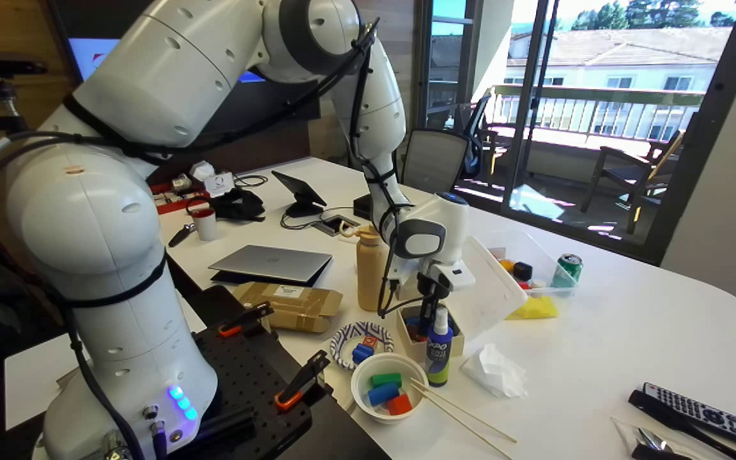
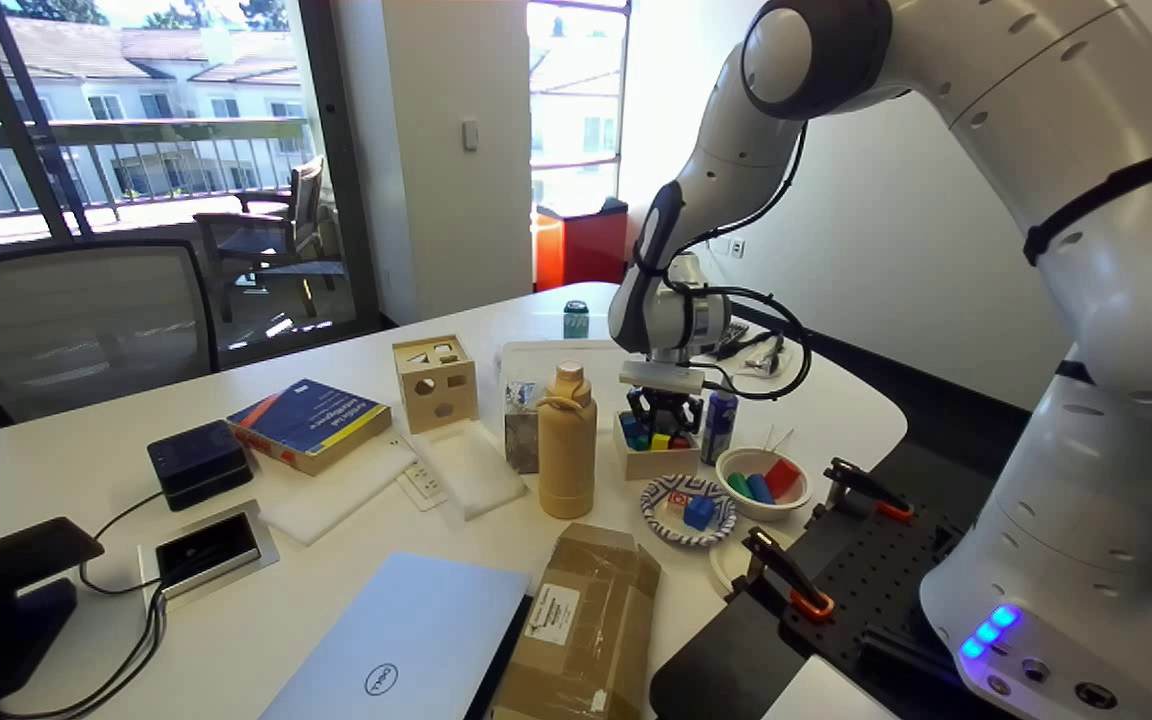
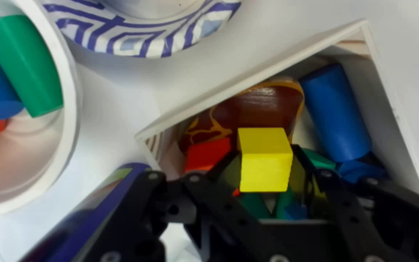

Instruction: Move the yellow cube from the wooden object to the plate in front of it

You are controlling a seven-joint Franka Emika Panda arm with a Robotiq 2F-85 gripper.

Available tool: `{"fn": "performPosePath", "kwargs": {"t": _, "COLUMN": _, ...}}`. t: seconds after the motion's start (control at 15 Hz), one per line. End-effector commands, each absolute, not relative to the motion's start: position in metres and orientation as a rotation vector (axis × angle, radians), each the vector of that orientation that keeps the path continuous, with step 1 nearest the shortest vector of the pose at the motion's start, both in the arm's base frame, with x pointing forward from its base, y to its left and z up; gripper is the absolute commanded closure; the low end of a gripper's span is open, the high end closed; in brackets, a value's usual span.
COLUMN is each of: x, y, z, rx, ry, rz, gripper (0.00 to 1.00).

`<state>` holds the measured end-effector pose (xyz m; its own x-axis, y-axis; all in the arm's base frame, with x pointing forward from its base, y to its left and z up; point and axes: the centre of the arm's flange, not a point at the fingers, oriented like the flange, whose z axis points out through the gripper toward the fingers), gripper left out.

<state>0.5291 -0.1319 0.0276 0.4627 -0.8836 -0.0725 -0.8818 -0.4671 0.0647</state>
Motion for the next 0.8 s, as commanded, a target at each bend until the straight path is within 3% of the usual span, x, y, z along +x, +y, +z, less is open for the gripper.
{"fn": "performPosePath", "kwargs": {"t": 0.0, "x": 0.535, "y": -0.133, "z": 0.027, "rx": 2.668, "ry": -1.606, "rz": -0.192, "gripper": 0.87}}
{"fn": "performPosePath", "kwargs": {"t": 0.73, "x": 0.515, "y": -0.093, "z": 0.100, "rx": 2.670, "ry": -1.501, "rz": -0.064, "gripper": 0.87}}
